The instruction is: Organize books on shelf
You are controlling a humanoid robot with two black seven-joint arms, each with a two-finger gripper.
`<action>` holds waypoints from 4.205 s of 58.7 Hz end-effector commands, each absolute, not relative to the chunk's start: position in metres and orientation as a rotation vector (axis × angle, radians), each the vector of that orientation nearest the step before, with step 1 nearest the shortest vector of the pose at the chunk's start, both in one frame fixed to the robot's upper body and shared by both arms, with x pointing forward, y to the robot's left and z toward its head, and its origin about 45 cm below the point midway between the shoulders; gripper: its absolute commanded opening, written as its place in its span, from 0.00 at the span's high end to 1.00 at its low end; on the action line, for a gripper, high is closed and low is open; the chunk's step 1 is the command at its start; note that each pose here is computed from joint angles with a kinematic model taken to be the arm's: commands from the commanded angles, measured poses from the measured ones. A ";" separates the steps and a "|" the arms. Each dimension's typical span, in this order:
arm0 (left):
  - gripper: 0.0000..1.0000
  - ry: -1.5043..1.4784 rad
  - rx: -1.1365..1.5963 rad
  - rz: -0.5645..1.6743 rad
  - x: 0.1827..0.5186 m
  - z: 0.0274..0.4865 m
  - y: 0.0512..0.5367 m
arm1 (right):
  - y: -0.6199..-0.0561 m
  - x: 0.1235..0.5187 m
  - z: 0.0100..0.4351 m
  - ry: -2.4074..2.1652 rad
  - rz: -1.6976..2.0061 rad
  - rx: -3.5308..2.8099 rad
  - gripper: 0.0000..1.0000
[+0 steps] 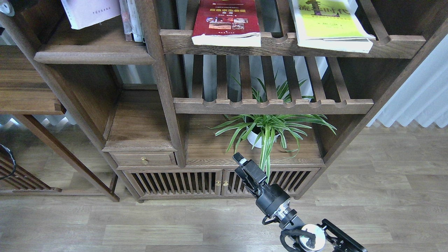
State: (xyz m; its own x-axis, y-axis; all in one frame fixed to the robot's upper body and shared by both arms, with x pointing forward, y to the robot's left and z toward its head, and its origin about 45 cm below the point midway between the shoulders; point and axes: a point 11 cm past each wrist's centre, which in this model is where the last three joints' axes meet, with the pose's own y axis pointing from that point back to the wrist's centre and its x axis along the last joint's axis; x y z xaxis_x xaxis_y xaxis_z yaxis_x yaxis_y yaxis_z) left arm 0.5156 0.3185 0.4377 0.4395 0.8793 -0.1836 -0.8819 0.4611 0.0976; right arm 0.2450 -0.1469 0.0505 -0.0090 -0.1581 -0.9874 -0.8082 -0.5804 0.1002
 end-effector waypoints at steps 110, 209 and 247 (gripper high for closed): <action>0.96 0.158 0.166 1.116 0.543 0.403 0.283 | -0.163 0.232 0.048 1.048 1.607 -1.672 0.02; 0.41 0.152 0.084 1.074 0.474 0.398 0.323 | -0.169 0.242 0.055 1.043 1.572 -1.581 0.02; 0.34 0.146 -0.035 1.067 0.432 0.405 0.316 | -0.180 0.244 0.055 1.064 1.568 -1.628 0.02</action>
State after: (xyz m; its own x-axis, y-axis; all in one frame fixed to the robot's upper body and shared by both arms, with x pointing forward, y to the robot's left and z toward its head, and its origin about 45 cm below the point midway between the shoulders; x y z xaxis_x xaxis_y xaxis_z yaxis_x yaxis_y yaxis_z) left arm 0.4374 0.3176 0.3956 0.4856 0.8652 -0.1249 -0.8647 0.4964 0.0763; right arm 0.2461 -0.1745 0.0558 -0.0376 -0.0981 -0.9945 -0.8857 -0.4575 0.0786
